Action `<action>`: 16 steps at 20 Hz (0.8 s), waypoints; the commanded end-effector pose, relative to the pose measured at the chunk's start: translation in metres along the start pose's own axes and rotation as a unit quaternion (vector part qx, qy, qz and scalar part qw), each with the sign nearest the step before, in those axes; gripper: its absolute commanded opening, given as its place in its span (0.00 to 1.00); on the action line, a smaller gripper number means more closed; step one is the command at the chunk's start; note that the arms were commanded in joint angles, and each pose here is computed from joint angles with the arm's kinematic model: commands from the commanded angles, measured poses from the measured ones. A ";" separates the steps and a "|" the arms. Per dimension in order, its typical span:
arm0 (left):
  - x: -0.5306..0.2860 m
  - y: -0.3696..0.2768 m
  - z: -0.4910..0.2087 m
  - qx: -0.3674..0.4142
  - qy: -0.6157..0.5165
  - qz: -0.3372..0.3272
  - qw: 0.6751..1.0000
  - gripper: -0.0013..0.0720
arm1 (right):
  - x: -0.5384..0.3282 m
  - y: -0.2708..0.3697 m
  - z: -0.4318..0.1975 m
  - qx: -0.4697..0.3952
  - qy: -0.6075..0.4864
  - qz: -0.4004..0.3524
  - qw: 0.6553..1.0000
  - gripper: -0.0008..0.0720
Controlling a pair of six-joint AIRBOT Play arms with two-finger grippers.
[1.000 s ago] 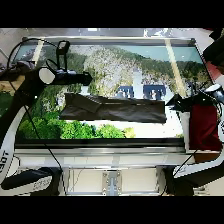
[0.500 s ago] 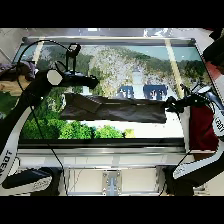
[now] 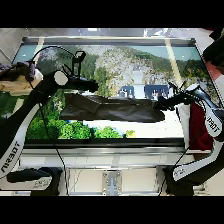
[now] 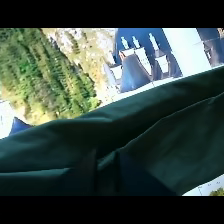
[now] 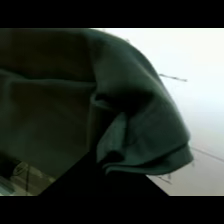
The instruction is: Fold the shirts.
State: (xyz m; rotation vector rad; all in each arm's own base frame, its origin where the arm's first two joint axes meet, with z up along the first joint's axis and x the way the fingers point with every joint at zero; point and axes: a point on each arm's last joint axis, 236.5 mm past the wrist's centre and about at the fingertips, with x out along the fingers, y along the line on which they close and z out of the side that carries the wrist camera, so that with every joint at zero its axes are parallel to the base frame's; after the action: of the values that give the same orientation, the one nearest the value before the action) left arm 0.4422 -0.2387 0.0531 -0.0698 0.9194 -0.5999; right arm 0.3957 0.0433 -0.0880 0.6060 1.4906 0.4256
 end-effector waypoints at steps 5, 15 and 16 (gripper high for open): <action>0.050 -0.036 -0.041 -0.018 0.066 -0.048 0.996 0.04 | -0.099 0.146 -0.004 -0.115 -0.073 0.129 0.982 0.03; 0.146 -0.090 -0.129 0.025 0.147 -0.064 0.987 0.03 | -0.111 0.316 -0.047 -0.229 -0.105 0.161 0.954 0.02; 0.145 -0.085 -0.124 0.021 0.141 -0.061 0.988 0.03 | -0.104 0.330 -0.049 -0.241 -0.112 0.165 0.950 0.02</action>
State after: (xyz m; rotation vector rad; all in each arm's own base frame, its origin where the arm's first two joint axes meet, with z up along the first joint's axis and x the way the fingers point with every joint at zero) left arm 0.3724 -0.3553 -0.0938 -0.0074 1.1957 -0.7622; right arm 0.3778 0.2026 0.1778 0.4984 1.0769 0.8771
